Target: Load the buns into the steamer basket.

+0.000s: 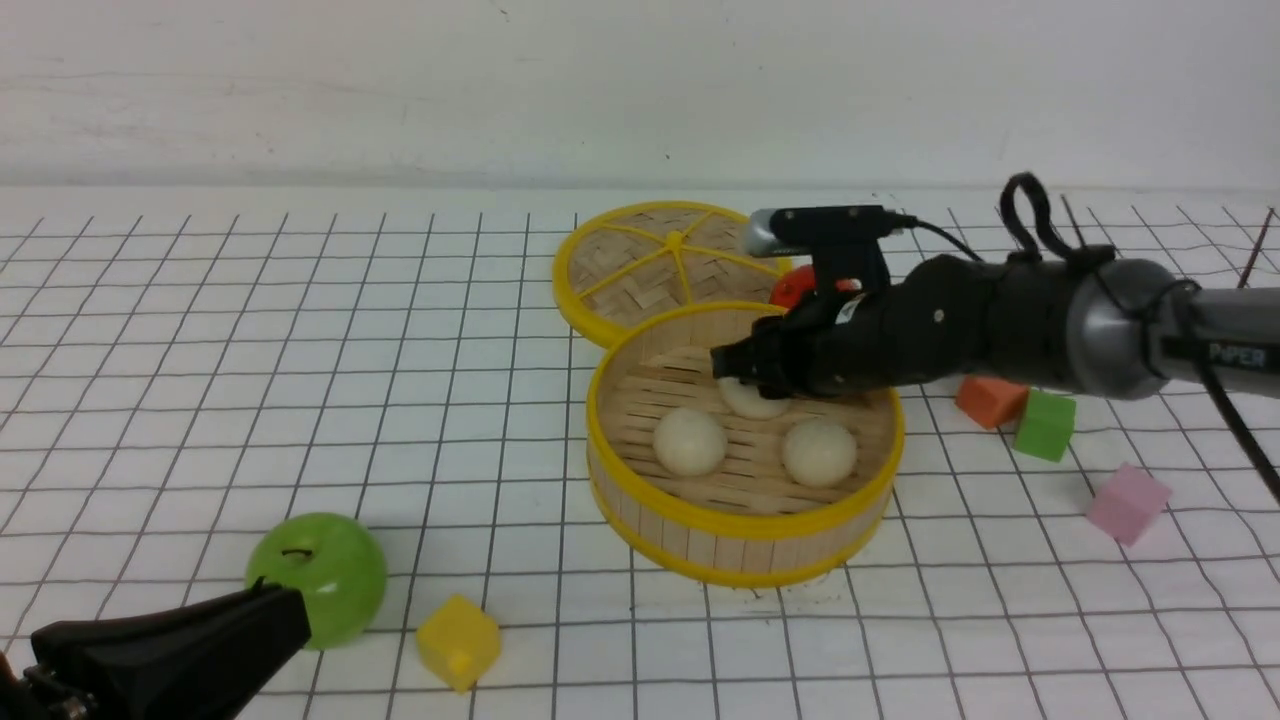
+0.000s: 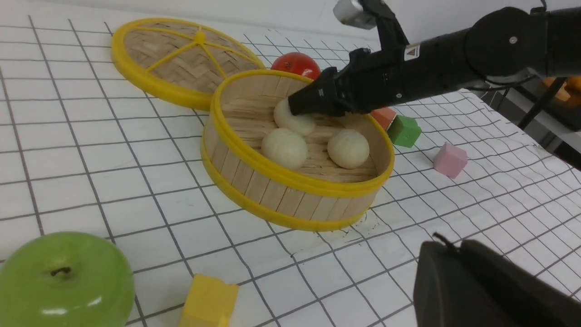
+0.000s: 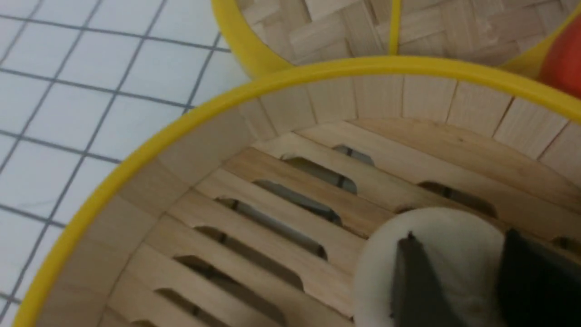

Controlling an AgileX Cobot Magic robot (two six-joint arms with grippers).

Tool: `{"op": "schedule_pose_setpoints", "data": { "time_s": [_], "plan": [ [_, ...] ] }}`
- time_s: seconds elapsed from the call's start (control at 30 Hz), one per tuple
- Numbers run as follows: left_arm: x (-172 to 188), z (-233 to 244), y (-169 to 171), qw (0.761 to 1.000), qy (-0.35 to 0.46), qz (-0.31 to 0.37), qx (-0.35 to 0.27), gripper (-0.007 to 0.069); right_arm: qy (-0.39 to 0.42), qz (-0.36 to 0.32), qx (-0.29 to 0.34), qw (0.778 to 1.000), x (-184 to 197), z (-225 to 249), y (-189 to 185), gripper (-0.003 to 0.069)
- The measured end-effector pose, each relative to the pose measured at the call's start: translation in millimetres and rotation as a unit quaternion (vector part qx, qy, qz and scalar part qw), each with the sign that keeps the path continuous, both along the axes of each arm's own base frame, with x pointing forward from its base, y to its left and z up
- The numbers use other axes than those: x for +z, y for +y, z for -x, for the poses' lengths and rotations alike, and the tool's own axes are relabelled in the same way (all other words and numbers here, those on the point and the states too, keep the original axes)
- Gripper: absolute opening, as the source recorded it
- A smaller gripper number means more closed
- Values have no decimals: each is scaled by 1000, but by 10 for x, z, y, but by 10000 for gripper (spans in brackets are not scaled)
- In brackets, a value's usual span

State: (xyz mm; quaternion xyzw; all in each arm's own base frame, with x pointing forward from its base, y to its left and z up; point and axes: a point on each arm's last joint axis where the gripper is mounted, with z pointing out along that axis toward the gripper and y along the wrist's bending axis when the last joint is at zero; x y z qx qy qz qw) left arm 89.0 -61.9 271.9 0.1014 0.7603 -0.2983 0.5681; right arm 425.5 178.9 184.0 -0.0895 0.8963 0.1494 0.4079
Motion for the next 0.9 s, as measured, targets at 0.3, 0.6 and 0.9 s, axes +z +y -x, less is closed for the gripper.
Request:
{"op": "schedule_pose_setpoints", "data": {
  "time_s": [0.3, 0.6, 0.9],
  "plan": [
    [-1, 0, 0, 1000, 0, 0, 0, 38, 3, -18, 56, 998, 1095, 525, -108, 553],
    [-1, 0, 0, 1000, 0, 0, 0, 44, 115, 25, 96, 988, 1710, 1312, -377, 110],
    [-1, 0, 0, 1000, 0, 0, 0, 55, 168, 49, 102, 979, 1872, 1913, -625, -16]
  ]
}}
